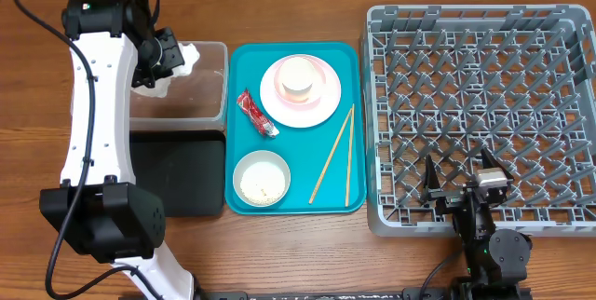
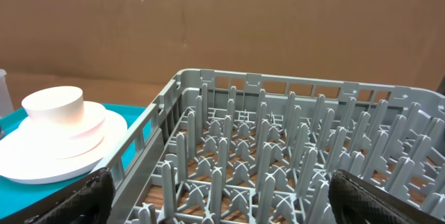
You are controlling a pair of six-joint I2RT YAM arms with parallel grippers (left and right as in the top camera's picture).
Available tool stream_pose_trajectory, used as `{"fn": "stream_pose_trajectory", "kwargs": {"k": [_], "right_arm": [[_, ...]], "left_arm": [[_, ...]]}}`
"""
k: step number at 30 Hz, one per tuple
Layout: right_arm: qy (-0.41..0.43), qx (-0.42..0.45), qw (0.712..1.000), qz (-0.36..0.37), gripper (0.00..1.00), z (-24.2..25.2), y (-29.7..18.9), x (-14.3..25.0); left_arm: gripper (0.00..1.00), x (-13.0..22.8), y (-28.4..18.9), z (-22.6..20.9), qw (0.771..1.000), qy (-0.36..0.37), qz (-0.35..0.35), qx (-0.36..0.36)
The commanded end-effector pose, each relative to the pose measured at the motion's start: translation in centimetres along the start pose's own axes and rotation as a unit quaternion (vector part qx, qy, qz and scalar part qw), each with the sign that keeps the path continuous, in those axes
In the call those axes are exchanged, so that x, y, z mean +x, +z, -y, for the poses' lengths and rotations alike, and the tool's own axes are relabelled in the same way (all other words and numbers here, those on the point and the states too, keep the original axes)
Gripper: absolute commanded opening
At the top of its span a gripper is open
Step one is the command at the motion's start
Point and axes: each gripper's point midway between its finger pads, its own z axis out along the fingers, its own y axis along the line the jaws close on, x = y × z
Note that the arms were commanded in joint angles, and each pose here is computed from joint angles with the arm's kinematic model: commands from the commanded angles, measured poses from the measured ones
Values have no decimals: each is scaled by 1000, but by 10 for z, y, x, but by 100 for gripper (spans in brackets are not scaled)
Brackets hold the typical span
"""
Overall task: Sort waste into correct bins and load items into the dishwasher
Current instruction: 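Carry the tissue left and release it into the clear bin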
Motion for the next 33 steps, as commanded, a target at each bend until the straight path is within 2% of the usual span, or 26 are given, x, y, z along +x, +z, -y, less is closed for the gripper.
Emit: {"fn": "stream_pose_trajectory", "kwargs": {"k": [1,5,17,25,30,33], "right_arm": [[-2,1,1000,4,100,1,0,1],[-2,1,1000,4,100,1,0,1],[-2,1,1000,4,100,1,0,1],[-2,1,1000,4,100,1,0,1],[-2,1,1000,4,100,1,0,1],[-2,1,1000,4,100,1,0,1]], "left_arm": [[4,10,21,-13,999,2,-18,-33],[4,18,39,-19,999,2,-29,-46],[5,23,52,-20,998,7,-36,-48],[4,19,84,-20,999,10,-11,-46],[13,13,96,-19,999,8,11,-46],[14,12,105,-20,999,7,20,-46]]}}
